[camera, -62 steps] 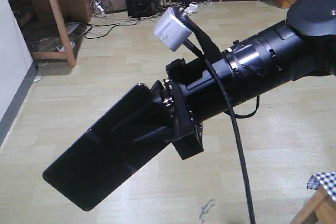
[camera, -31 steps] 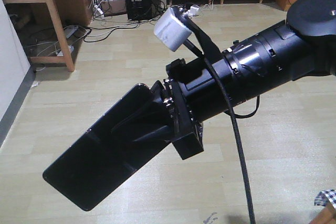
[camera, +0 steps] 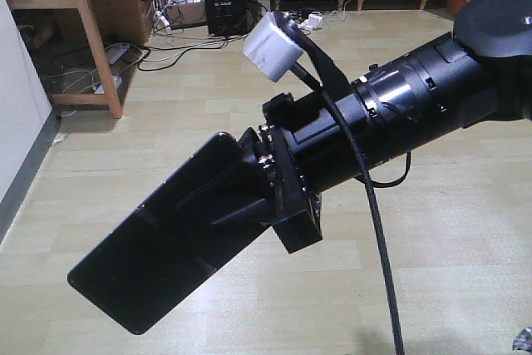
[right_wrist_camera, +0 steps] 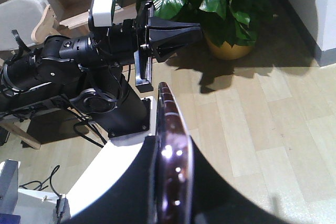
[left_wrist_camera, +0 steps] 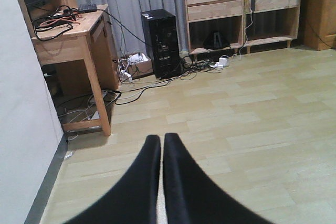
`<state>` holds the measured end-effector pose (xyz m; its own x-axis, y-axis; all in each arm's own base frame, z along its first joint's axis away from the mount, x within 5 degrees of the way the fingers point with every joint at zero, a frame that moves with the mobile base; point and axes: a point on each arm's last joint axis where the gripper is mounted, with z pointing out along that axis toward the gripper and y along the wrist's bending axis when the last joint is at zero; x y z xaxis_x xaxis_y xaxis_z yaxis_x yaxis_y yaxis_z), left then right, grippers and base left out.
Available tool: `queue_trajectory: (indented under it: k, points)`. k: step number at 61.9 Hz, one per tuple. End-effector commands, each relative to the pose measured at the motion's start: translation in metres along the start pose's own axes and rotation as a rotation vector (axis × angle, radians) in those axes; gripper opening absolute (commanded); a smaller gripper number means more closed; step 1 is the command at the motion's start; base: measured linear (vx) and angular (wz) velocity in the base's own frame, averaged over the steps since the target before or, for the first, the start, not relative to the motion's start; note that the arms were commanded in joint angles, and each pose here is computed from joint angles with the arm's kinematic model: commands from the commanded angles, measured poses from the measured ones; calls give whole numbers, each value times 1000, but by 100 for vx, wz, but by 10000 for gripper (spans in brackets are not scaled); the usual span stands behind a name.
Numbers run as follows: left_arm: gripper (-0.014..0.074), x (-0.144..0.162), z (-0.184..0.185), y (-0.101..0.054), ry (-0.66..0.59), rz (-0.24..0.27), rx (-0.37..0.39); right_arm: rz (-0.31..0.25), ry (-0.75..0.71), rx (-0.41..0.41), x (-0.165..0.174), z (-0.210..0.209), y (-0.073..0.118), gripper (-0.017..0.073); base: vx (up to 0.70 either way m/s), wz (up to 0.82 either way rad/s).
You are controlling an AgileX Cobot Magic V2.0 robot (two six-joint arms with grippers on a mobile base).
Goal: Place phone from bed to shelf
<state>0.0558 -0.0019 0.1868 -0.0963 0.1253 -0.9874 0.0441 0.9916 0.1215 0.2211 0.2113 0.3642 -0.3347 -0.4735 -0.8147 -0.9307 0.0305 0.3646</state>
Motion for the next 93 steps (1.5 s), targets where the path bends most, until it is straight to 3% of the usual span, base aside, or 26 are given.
queue_trajectory:
  k: [1,93]
  points:
    - [1,-15,-2,2,-101,-15,-9,-30,-70,-75,-14,-12,21,-3,9,5]
    - [1,-15,-2,2,-101,-15,-9,-30,-69,-75,-14,-12,21,-3,14,0]
